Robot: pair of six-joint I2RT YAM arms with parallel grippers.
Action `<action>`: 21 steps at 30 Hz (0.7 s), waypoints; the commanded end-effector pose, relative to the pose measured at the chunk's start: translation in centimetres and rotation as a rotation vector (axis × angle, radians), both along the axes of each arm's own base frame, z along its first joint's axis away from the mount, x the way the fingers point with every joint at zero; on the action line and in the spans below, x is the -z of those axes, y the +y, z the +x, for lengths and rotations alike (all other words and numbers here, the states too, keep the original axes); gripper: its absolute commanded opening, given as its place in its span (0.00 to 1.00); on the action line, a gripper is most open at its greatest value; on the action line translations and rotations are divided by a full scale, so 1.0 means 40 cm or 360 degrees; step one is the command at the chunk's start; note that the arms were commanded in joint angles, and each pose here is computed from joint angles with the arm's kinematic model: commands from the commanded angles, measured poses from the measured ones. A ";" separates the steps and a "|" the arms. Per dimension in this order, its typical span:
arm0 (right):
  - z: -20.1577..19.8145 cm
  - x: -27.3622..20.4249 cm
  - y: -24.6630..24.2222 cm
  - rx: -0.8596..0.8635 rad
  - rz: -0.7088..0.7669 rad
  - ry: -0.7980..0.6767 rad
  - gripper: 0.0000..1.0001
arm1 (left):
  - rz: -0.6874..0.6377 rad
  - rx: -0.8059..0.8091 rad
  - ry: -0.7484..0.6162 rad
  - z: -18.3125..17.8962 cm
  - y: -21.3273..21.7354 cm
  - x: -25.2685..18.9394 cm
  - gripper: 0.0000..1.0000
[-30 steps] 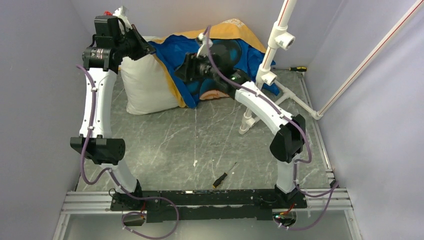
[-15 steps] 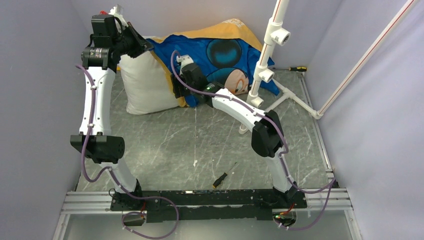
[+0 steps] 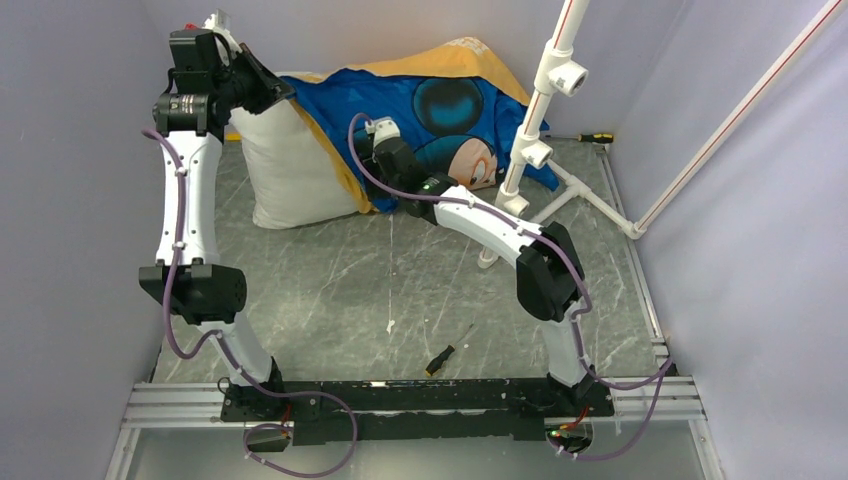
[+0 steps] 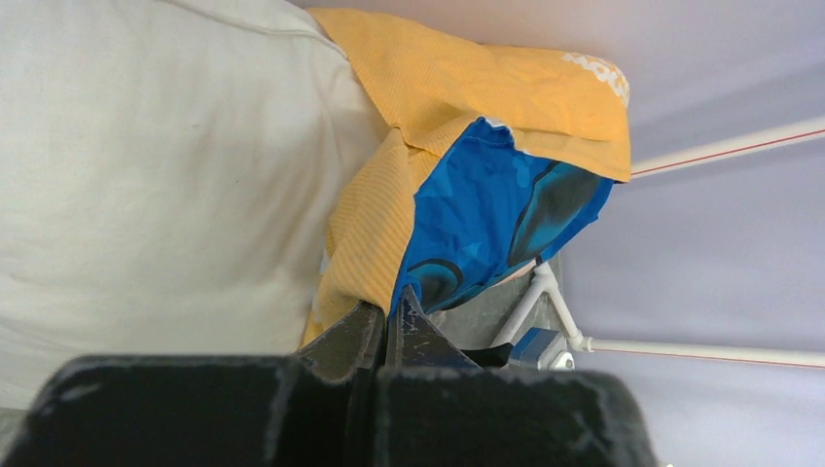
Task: Put the pillow into the pillowcase
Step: Stuff the pillow into the pillowcase.
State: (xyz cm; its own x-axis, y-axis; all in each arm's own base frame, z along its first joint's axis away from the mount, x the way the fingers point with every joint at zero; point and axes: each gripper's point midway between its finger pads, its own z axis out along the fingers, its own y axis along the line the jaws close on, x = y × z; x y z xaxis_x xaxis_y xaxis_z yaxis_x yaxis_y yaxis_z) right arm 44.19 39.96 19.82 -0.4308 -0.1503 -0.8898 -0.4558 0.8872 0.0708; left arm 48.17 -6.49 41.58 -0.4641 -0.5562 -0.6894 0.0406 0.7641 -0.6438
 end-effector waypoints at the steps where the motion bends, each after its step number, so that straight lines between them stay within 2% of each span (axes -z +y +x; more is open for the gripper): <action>1: 0.002 -0.113 0.059 -0.0189 0.0187 -0.0132 0.55 | -0.0062 0.0052 -0.0187 0.008 -0.011 -0.078 0.00; 7: 0.002 -0.075 0.137 -0.0356 0.0268 -0.0073 0.52 | -0.0105 0.0081 -0.0200 0.011 -0.021 -0.077 0.00; 10: 0.010 -0.052 0.158 -0.0383 0.0282 -0.0038 0.44 | -0.0107 0.0087 -0.0216 0.012 -0.022 -0.083 0.00; 11: 0.014 -0.057 0.162 -0.0386 0.0295 -0.0029 0.37 | -0.0104 0.0089 -0.0220 0.012 -0.022 -0.085 0.00; 12: 0.014 -0.052 0.166 -0.0401 0.0298 -0.0001 0.21 | -0.0099 0.0091 -0.0224 0.012 -0.022 -0.086 0.00; 13: 0.015 -0.056 0.170 -0.0418 0.0315 0.0016 0.01 | -0.0088 0.0093 -0.0231 0.012 -0.020 -0.086 0.00; 14: 0.012 -0.065 0.172 -0.0430 0.0336 0.0025 0.00 | -0.0073 0.0085 -0.0234 0.013 -0.014 -0.085 0.00; 15: 0.009 -0.082 0.172 -0.0449 0.0358 0.0026 0.00 | -0.0054 0.0072 -0.0230 0.012 -0.008 -0.080 0.05; 17: -0.014 -0.133 0.174 -0.0549 0.0444 0.0041 0.00 | -0.0021 0.0032 -0.0197 0.011 0.017 -0.058 0.54; 19: -0.046 -0.205 0.171 -0.0671 0.0582 0.0093 0.00 | 0.0013 -0.0080 -0.0102 0.002 0.061 -0.016 0.92; 20: -0.067 -0.246 0.169 -0.0752 0.0665 0.0124 0.00 | 0.0076 -0.0145 -0.0061 -0.003 0.086 0.012 0.98; 21: -0.084 -0.288 0.162 -0.0802 0.0752 0.0161 0.00 | 0.0146 -0.0211 -0.0001 -0.012 0.113 0.050 0.99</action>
